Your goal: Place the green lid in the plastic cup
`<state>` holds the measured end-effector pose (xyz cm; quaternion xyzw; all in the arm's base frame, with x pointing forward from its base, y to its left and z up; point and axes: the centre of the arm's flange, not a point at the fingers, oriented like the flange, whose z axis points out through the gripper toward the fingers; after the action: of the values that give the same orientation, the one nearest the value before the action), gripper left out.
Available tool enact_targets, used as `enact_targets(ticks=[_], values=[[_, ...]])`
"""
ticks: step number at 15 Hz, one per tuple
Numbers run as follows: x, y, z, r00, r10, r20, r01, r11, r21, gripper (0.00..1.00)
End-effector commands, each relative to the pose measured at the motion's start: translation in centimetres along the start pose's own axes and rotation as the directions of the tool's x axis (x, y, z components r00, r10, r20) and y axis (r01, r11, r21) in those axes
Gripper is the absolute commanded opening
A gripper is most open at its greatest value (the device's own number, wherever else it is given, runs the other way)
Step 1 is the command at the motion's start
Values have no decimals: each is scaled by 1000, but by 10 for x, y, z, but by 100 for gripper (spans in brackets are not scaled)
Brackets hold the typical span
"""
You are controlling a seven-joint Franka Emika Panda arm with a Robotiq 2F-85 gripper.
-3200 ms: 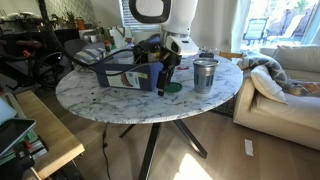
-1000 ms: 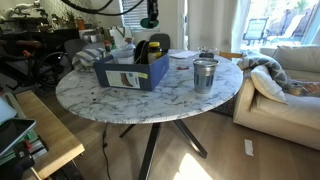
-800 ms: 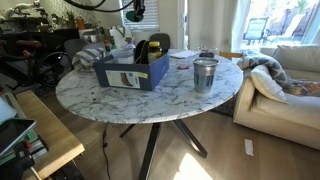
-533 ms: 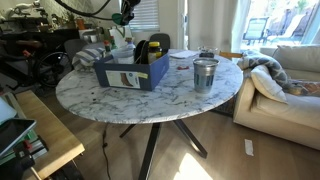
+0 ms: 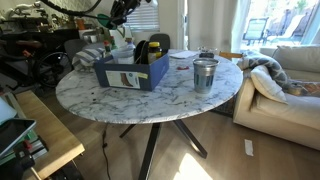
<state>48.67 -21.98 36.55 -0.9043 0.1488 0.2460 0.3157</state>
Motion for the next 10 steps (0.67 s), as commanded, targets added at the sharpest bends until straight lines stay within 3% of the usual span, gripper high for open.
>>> enact_targets(ticks=[1, 10], values=[[17, 5, -2, 1000, 23, -1, -23, 1000, 12, 0], [71, 3, 34, 995, 46, 91, -54, 995, 82, 0]])
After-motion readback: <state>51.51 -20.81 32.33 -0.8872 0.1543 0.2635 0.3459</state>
